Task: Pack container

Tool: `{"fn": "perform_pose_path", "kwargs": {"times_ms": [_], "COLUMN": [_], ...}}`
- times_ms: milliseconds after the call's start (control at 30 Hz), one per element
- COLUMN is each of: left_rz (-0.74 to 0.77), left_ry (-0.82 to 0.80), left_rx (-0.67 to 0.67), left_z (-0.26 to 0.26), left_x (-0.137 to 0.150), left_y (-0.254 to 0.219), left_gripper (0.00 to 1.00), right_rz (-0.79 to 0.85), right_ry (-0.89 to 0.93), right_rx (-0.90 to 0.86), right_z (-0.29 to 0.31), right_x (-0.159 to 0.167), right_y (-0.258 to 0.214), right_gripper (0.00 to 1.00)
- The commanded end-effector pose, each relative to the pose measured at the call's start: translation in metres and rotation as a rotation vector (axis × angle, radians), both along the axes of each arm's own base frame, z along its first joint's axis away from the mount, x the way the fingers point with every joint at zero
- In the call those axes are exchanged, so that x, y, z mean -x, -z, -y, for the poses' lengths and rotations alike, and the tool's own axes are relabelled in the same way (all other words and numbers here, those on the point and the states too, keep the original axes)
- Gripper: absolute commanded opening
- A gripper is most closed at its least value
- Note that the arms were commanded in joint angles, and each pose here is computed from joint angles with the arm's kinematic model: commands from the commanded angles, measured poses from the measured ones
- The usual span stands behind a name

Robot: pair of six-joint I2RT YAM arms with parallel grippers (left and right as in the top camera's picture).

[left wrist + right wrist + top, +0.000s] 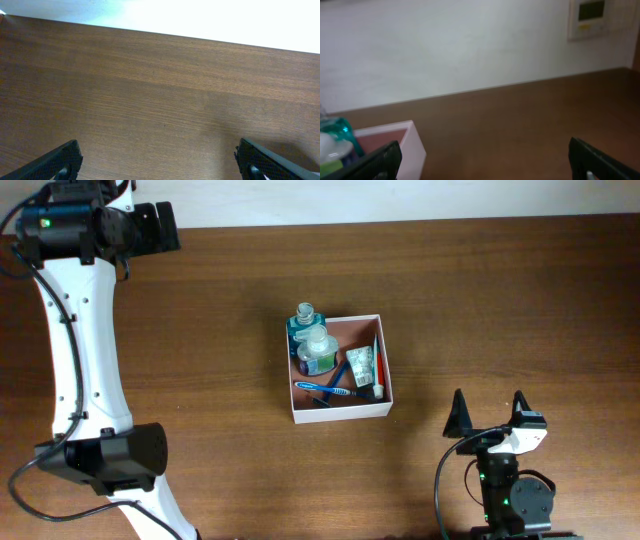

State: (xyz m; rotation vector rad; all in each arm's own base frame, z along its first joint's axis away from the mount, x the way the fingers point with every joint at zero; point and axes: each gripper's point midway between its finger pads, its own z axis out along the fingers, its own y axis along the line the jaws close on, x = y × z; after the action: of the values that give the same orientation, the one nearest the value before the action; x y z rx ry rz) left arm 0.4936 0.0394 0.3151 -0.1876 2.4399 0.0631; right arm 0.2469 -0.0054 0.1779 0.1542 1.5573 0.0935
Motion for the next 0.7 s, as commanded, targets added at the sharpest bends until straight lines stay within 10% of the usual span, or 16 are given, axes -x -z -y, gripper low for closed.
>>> {"fn": "perform_pose_path", "kwargs": {"times_ms": [0,667], "left_rz": [0.025,0.025], "left_ry": [-0.005,-0.005], "left_rx": [0.013,0.013], "left_z": [0.002,0.002], "left_x": [0.003,0.003], "left_y": [-0.010,-0.010], "left_gripper": [0.99,0.99], "right_rz": [-0.024,-0.084], "right_ry": [0.007,0.006], "right_rx": [-0.007,-0.008], "right_z": [0.003,0.003], "right_x": [0.000,0.001], "right_y": [0.007,0.022], "right_gripper": [0.98,0.98]}}
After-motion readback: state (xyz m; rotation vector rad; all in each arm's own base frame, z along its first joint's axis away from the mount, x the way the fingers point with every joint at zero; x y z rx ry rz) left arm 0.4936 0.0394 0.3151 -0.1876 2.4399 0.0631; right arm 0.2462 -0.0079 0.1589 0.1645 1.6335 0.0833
